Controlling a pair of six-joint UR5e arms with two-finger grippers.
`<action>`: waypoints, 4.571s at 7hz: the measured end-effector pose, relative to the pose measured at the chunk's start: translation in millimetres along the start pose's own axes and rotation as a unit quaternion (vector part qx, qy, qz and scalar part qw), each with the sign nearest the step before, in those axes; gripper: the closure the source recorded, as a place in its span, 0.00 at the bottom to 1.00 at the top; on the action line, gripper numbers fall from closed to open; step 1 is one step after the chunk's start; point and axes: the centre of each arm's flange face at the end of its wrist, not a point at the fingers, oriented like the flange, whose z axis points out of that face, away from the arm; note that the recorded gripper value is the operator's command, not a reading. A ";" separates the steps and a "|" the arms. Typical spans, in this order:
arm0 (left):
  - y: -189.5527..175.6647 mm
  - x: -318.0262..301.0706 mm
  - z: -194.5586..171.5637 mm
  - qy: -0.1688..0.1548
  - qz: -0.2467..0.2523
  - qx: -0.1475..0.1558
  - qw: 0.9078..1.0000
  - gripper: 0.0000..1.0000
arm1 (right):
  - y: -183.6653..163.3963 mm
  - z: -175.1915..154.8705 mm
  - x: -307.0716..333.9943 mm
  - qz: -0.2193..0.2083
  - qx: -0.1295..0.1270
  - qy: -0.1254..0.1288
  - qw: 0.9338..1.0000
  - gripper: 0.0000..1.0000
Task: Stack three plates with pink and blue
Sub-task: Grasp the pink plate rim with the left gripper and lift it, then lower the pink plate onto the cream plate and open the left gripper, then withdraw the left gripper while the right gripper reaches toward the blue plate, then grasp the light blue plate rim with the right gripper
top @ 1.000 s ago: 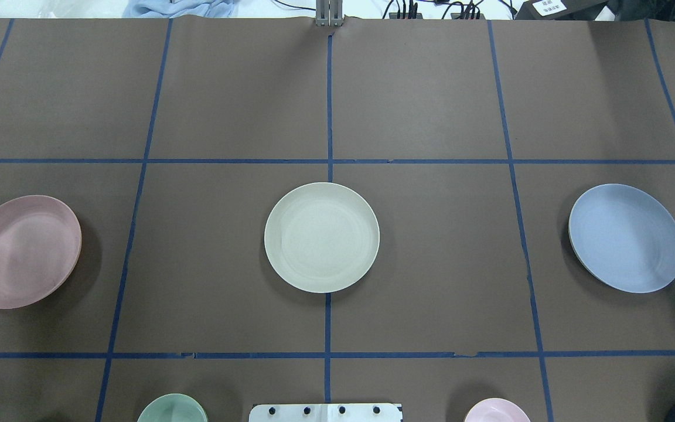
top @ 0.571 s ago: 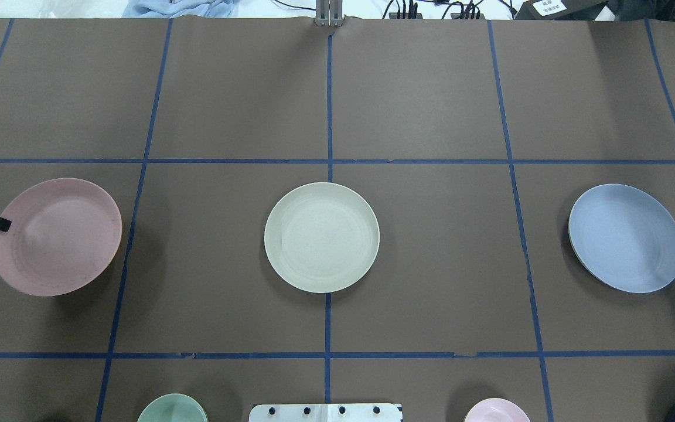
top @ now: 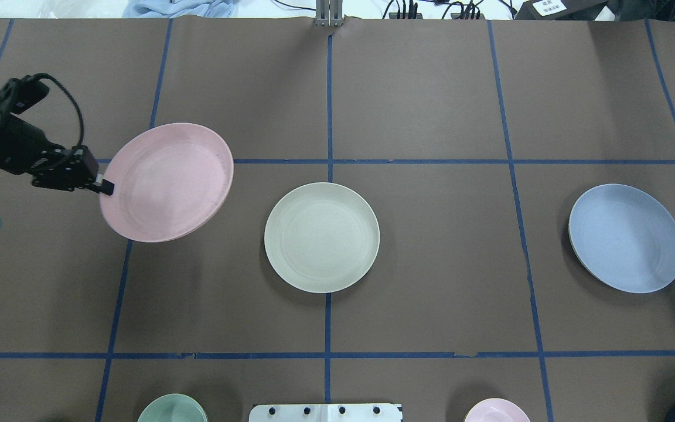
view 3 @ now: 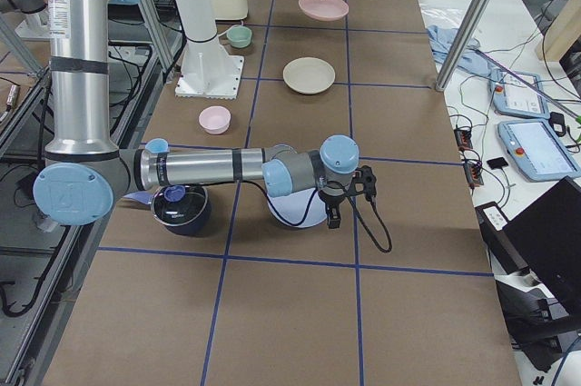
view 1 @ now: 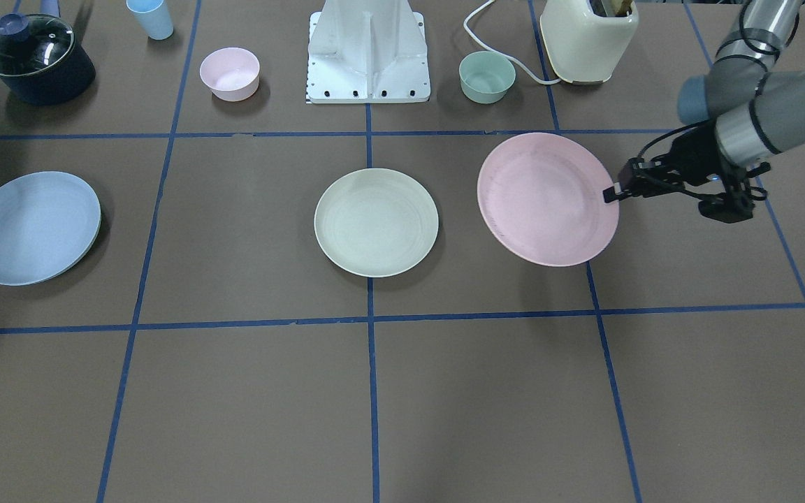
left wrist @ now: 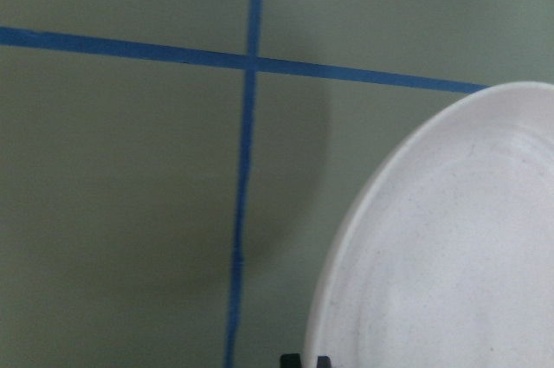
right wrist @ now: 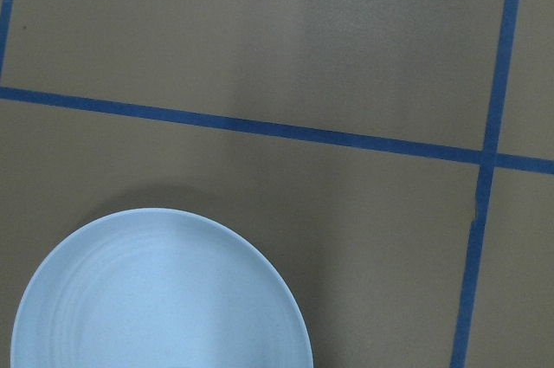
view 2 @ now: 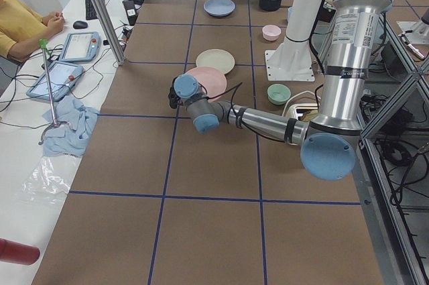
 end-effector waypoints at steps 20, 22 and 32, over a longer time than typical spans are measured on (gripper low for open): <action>65.2 79.3 40.0 0.001 0.053 0.087 0.995 0.14 | 17.1 57.1 -4.9 0.051 0.006 0.003 0.999 0.00; 64.0 71.4 29.6 -0.002 0.059 0.095 0.994 0.14 | 40.6 93.3 3.0 0.085 0.039 -0.024 0.995 0.01; 64.5 64.1 26.1 -0.007 0.054 0.098 0.994 0.12 | 67.5 130.5 11.7 0.106 0.009 -0.047 0.993 1.00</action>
